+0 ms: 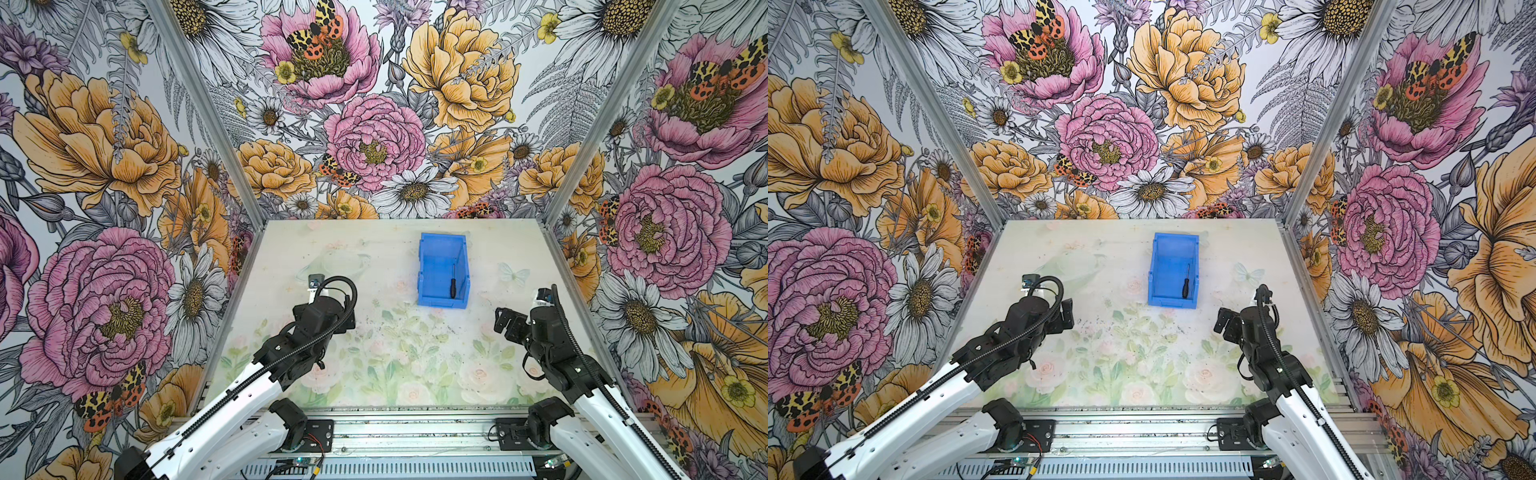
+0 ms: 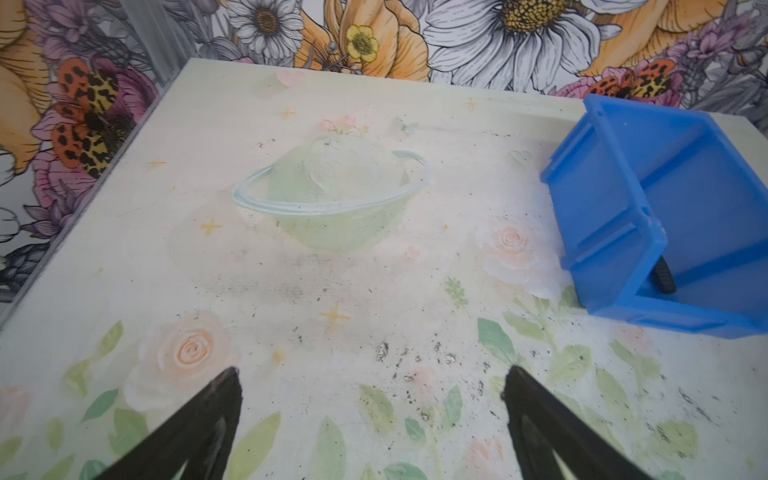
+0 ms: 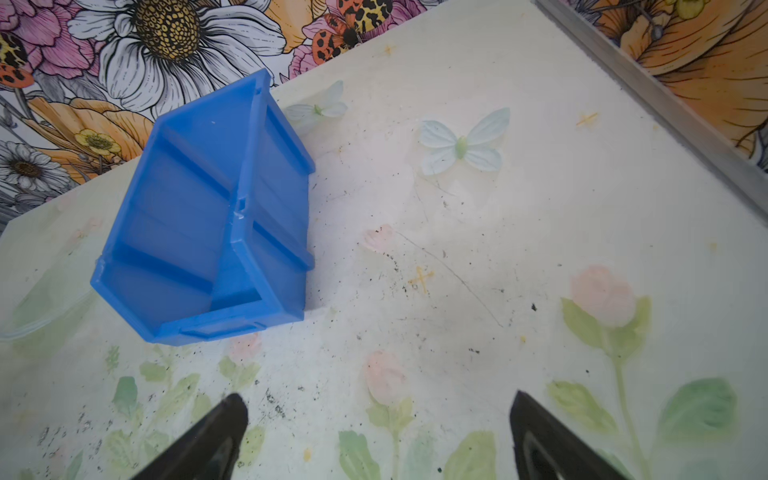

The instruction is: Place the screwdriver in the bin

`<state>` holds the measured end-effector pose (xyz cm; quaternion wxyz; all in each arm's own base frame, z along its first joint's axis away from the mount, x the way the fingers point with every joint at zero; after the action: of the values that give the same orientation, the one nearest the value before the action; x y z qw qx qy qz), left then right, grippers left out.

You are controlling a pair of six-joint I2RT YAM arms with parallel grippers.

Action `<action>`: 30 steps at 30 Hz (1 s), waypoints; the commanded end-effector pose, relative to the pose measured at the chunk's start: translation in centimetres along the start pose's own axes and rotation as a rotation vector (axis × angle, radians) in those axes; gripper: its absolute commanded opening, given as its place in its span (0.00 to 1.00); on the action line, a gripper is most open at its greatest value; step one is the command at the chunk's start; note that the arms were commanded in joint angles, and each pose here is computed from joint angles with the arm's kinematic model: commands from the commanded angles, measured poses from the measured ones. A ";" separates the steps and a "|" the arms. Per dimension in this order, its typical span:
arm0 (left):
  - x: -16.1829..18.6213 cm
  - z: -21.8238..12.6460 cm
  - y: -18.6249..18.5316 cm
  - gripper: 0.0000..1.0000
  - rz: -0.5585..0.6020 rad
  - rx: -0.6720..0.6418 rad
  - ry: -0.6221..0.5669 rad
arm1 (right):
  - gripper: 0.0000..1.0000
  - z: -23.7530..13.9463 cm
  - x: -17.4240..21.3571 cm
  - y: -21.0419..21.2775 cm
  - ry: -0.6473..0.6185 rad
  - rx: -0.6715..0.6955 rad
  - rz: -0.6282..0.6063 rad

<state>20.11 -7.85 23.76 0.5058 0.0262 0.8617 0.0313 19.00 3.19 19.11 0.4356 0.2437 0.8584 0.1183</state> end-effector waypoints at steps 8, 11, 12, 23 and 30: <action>1.2 0.7 6.2 0.99 -0.028 -0.196 -0.094 | 1.00 0.0 -2.7 -2.3 -0.399 0.149 -0.106; 1.9 2.3 6.7 0.99 0.039 -0.195 -0.144 | 0.99 0.8 -3.0 -1.0 -0.419 0.071 -0.224; 2.3 2.8 6.9 0.99 0.052 -0.205 -0.148 | 1.00 1.1 -3.0 -0.7 -0.423 0.052 -0.263; 4.2 7.6 9.5 0.99 -0.049 -0.261 -0.253 | 1.00 8.3 -3.1 -0.9 -0.335 0.009 -0.361; 2.9 10.3 9.7 0.99 -0.023 -0.223 -0.301 | 1.00 12.1 -5.8 -0.9 -0.344 -0.029 -0.371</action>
<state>26.12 2.77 14.51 0.5648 -0.0544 0.8123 0.1352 28.57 -0.91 11.99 0.5203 0.1178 0.8454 -0.0273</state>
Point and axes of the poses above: each gripper's point midway between its finger pads, its own z axis out along the fingers, its own y axis along the line the jaws close on, x = y × z, the point moved 7 cm from there along -z, back along the fingers, and after that the axes turned 11 degrees about z, right-handed, at the moved point
